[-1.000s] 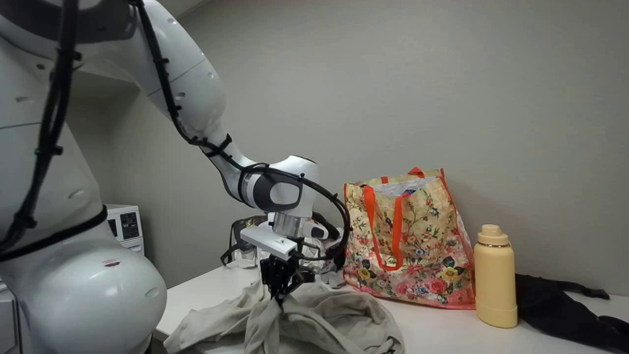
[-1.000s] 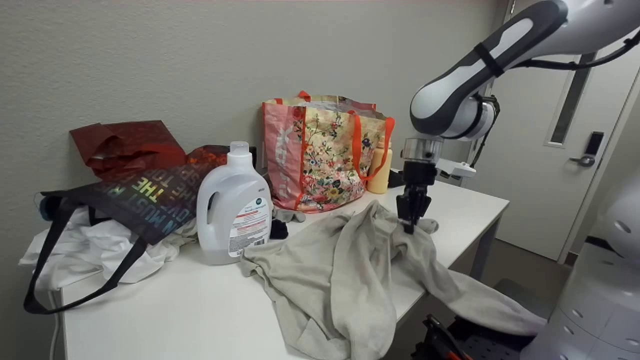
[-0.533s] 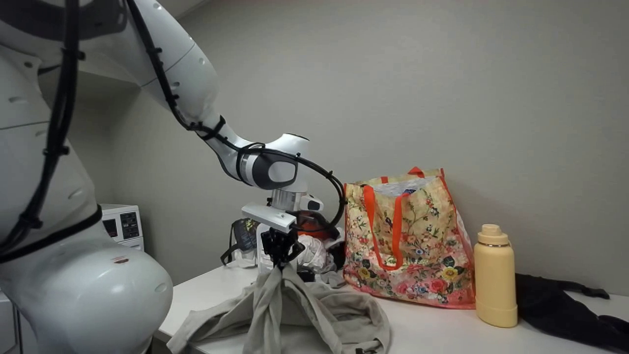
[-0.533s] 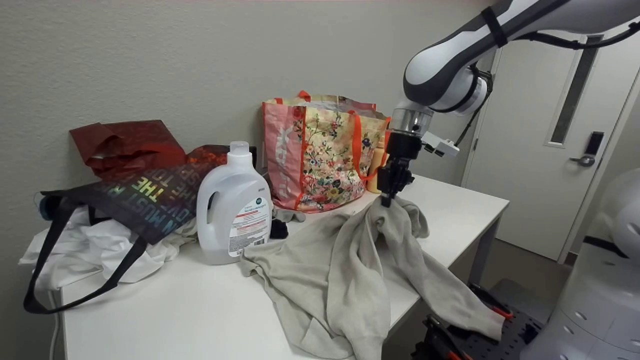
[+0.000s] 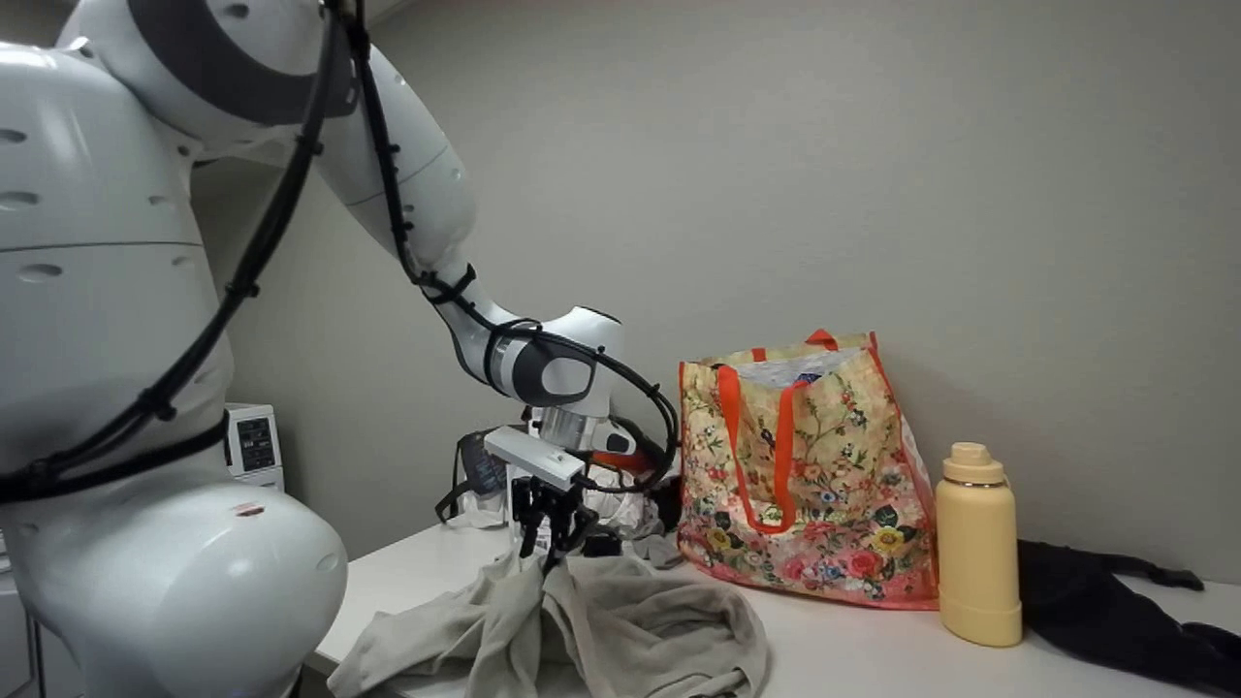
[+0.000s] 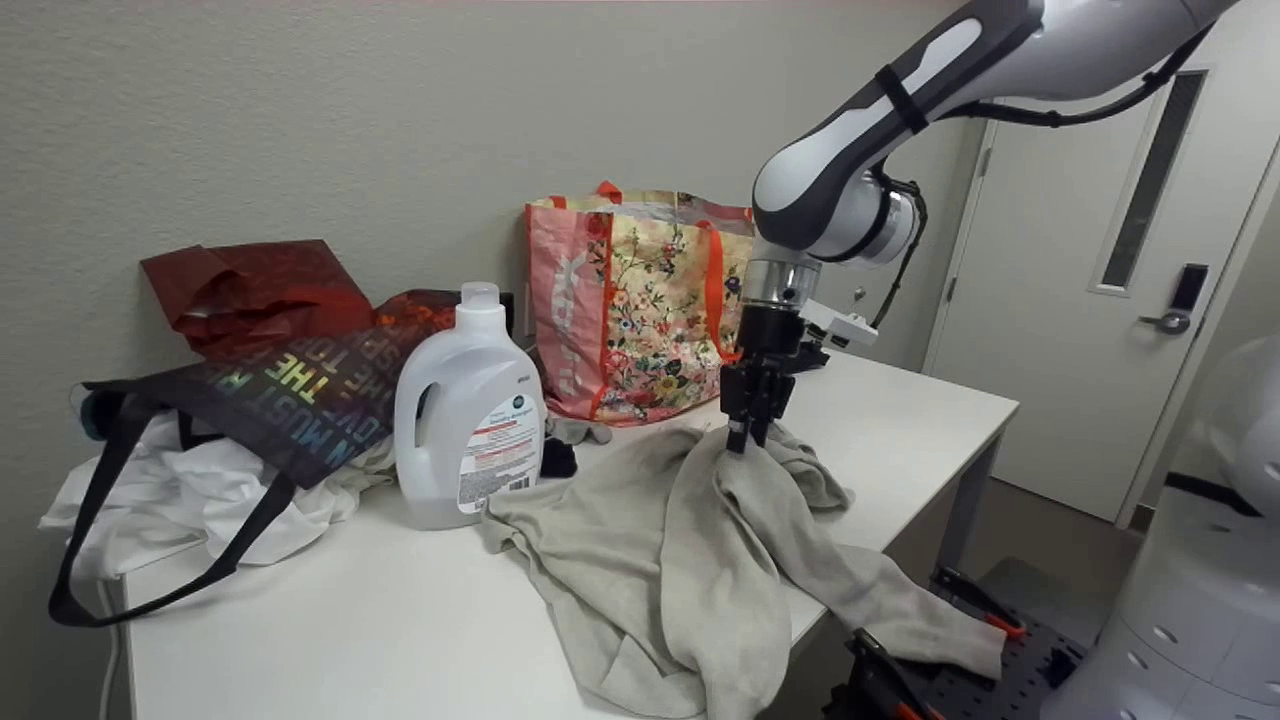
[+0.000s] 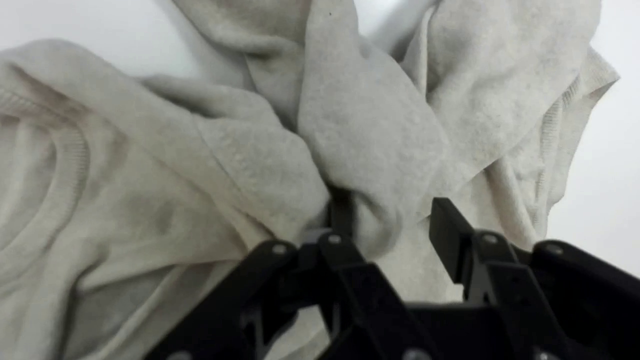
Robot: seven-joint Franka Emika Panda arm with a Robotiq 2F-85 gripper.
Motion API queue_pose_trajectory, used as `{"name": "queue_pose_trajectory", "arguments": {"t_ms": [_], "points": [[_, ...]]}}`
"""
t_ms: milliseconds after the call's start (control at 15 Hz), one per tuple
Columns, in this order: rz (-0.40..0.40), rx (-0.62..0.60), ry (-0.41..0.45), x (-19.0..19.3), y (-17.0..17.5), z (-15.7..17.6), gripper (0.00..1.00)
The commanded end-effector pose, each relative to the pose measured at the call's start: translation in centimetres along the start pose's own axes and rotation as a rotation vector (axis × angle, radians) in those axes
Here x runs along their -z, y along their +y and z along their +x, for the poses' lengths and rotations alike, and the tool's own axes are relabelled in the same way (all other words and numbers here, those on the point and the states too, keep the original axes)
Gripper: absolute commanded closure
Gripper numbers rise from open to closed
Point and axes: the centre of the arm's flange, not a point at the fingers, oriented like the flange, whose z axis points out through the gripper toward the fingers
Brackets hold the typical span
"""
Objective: Fold the shirt
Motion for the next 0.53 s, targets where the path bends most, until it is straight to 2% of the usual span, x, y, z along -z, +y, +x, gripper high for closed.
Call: {"name": "queue_pose_trajectory", "arguments": {"t_ms": [0, 200, 467], "points": [[-0.093, 0.051, -0.05, -0.6, 1.5, -1.4, 0.22], [-0.153, 0.043, -0.087, -0.3, 4.0, -4.4, 0.01], [-0.146, 0.012, -0.109, 0.4, 5.5, -8.1, 0.0]]}}
